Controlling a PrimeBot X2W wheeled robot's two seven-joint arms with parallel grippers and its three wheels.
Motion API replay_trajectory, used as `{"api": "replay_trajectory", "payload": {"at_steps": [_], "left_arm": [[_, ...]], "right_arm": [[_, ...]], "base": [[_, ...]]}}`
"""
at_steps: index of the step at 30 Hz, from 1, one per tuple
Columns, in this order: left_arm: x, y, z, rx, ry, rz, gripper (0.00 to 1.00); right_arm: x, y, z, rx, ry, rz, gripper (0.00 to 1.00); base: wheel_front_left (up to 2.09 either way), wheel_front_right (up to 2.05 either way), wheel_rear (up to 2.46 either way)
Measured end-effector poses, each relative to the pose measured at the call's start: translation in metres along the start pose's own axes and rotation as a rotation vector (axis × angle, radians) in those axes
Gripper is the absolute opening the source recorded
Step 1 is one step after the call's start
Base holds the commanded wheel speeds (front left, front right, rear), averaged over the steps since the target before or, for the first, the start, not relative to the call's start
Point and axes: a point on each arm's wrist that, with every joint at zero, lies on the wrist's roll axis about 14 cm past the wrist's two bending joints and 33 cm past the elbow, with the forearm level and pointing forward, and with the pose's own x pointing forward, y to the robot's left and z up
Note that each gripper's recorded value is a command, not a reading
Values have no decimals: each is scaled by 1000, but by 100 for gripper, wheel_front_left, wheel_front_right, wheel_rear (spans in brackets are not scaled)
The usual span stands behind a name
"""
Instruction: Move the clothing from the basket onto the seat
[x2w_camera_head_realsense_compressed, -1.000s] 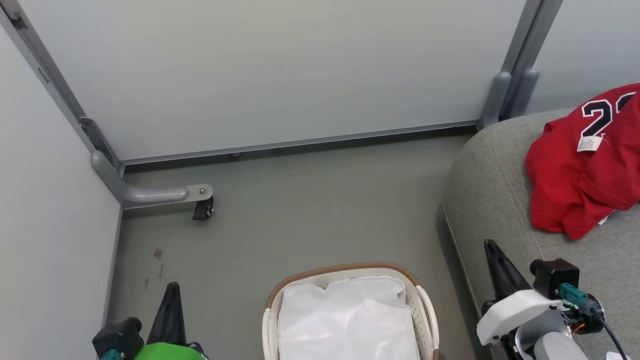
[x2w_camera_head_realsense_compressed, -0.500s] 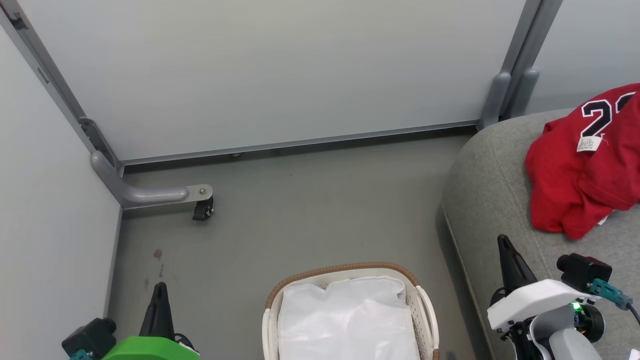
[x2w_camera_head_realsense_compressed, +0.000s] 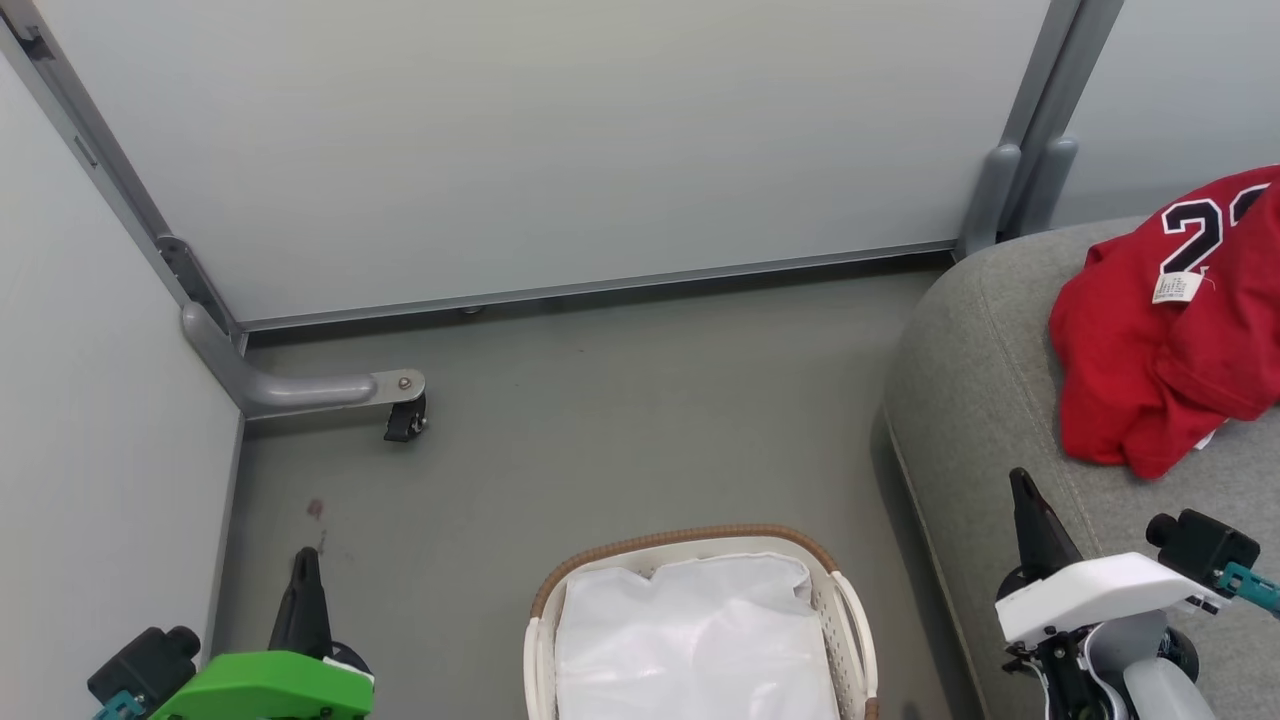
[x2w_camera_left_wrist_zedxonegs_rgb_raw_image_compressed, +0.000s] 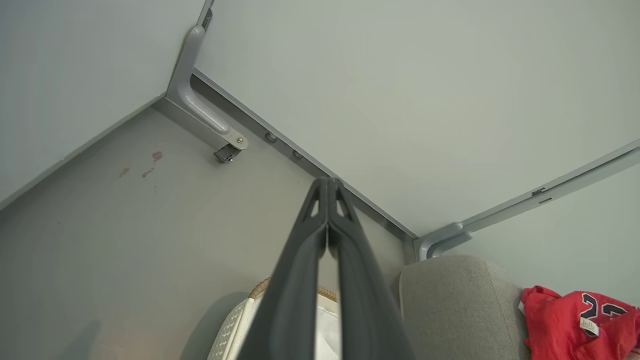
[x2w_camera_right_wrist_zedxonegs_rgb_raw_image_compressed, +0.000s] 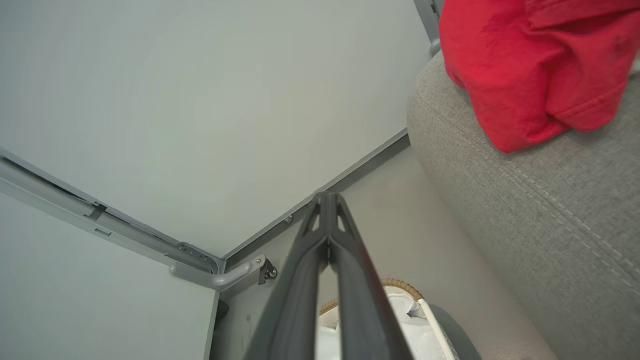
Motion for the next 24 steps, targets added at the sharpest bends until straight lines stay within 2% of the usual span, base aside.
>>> {"api": "replay_trajectory", "payload": {"at_steps": [24], "left_arm": [[9, -5, 13, -273, -10, -12, 0]], "right_arm": [[0, -3, 9, 303, -6, -14, 0]], "base": [[0, 0, 0]]}}
